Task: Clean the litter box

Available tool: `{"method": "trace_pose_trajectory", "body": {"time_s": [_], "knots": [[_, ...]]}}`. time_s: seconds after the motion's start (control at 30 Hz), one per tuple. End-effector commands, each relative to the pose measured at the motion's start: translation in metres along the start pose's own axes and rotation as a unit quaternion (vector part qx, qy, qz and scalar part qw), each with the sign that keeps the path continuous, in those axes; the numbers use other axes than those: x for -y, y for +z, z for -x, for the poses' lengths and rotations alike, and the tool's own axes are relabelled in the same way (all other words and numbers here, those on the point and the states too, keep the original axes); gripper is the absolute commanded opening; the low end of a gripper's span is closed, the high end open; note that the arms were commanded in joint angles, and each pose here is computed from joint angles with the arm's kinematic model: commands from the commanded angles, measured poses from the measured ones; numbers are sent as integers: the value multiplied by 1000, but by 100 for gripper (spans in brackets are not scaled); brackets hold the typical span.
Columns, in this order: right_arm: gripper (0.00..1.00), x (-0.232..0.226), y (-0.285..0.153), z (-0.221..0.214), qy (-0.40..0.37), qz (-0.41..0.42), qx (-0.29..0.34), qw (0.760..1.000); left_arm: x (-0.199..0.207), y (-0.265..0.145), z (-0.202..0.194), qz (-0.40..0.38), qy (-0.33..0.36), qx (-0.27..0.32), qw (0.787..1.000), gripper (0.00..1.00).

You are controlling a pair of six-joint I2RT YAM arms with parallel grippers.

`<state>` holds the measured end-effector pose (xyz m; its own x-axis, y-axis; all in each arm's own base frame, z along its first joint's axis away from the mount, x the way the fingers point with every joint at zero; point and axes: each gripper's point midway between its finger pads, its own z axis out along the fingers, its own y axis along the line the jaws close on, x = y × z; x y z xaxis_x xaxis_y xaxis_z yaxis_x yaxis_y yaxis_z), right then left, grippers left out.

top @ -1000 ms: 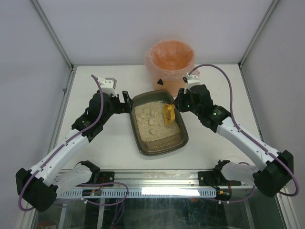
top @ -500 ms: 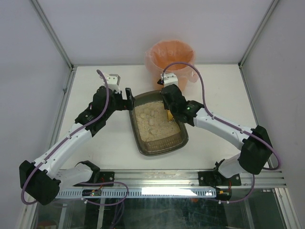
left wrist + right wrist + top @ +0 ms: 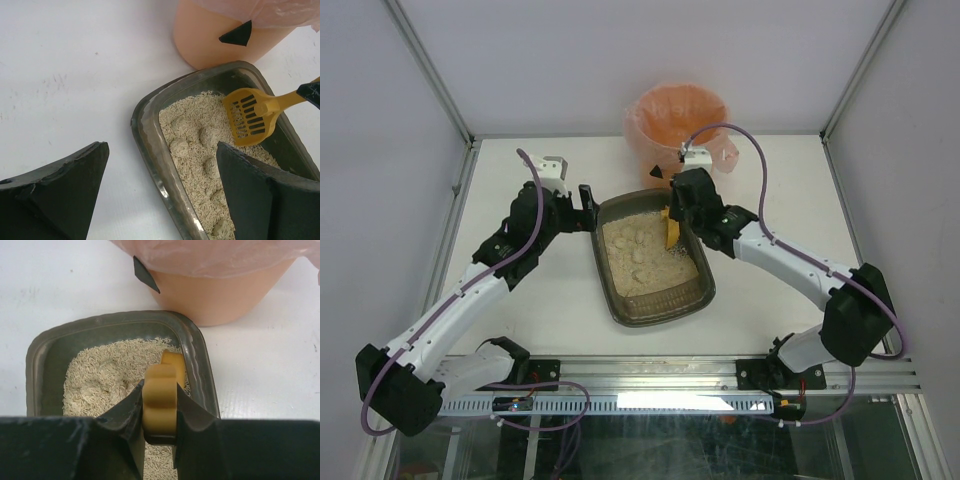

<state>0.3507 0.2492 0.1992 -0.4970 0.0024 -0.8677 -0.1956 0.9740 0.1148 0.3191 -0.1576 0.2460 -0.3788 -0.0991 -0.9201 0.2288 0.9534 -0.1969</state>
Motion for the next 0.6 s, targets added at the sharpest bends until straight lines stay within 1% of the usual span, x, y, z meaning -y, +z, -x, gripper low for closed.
{"method": "trace_pose_trajectory", "body": {"time_s": [0.0, 0.17, 0.57], "knots": [[0, -13, -5, 4, 77, 58, 8, 995, -4, -7, 15, 2, -3, 29, 1000, 93], [0, -7, -5, -11, 96, 60, -10, 994, -4, -7, 14, 2, -2, 28, 1000, 93], [0, 13, -4, -54, 212, 80, -38, 973, -4, -4, 10, 5, 0, 19, 1000, 93]]}}
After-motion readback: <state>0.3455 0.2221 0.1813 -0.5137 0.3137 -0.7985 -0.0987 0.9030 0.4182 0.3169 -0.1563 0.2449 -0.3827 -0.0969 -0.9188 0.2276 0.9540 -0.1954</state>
